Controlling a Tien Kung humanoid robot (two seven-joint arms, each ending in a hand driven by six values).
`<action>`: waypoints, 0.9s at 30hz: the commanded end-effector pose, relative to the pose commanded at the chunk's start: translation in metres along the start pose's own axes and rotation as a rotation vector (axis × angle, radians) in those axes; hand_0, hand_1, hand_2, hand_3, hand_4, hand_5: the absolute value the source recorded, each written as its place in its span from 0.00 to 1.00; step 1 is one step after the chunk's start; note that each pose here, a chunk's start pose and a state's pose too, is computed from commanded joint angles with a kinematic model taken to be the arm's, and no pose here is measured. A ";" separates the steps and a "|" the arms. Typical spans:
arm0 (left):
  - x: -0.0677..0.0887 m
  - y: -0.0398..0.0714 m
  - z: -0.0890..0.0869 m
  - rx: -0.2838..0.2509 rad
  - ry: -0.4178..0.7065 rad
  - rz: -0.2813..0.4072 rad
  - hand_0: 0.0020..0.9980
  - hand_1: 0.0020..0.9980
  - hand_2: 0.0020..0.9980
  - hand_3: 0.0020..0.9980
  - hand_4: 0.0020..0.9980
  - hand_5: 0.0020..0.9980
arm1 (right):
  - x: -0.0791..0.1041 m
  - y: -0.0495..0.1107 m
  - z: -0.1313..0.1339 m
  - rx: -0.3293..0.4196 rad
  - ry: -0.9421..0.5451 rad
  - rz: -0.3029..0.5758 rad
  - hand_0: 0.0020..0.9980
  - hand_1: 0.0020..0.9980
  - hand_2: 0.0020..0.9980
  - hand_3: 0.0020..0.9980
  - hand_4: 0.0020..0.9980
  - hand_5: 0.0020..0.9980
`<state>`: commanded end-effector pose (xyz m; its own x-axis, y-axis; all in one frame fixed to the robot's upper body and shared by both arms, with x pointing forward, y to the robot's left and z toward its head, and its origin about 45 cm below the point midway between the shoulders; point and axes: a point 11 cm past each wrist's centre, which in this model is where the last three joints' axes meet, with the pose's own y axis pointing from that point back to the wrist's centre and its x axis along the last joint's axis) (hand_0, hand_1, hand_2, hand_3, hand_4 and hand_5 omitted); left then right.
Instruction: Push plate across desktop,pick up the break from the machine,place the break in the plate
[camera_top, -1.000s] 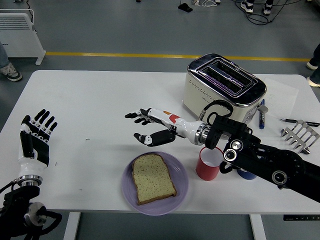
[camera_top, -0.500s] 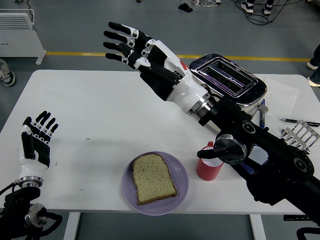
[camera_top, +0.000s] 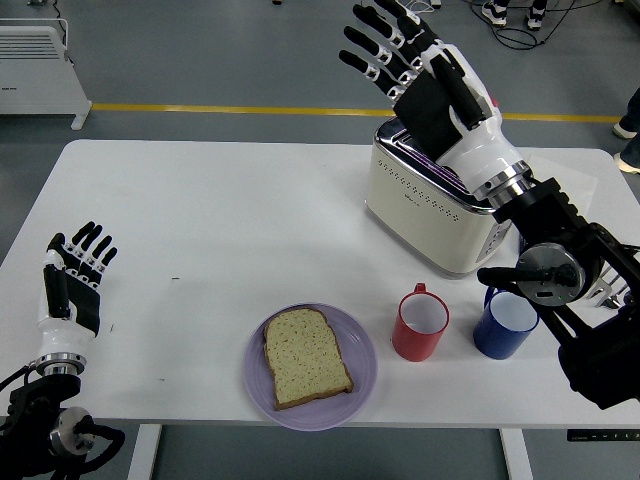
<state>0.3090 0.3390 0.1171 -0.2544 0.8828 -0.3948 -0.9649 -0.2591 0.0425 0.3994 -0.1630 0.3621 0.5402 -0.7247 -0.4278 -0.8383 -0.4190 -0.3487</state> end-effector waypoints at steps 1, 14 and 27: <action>0.000 0.000 0.000 0.000 0.000 0.000 0.81 0.81 0.84 0.73 0.54 1.00 | 0.012 0.005 -0.005 0.011 0.008 0.030 0.81 0.80 0.82 0.82 0.51 0.48; 0.001 -0.001 0.004 -0.010 0.002 0.004 0.81 0.81 0.84 0.72 0.54 1.00 | 0.141 0.092 -0.048 0.117 0.043 0.425 0.79 0.78 0.81 0.80 0.51 0.49; -0.001 -0.012 0.039 -0.086 0.151 0.001 0.81 0.81 0.84 0.72 0.54 1.00 | 0.192 0.184 -0.001 0.025 -0.135 0.649 0.78 0.77 0.80 0.79 0.51 0.49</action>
<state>0.3186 0.3562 0.1526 -0.2368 0.8151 -0.5287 -0.9538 -0.2987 -0.0333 0.3488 -0.3799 0.2169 -0.0682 -0.7503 -0.6576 -0.9956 0.0939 -0.0038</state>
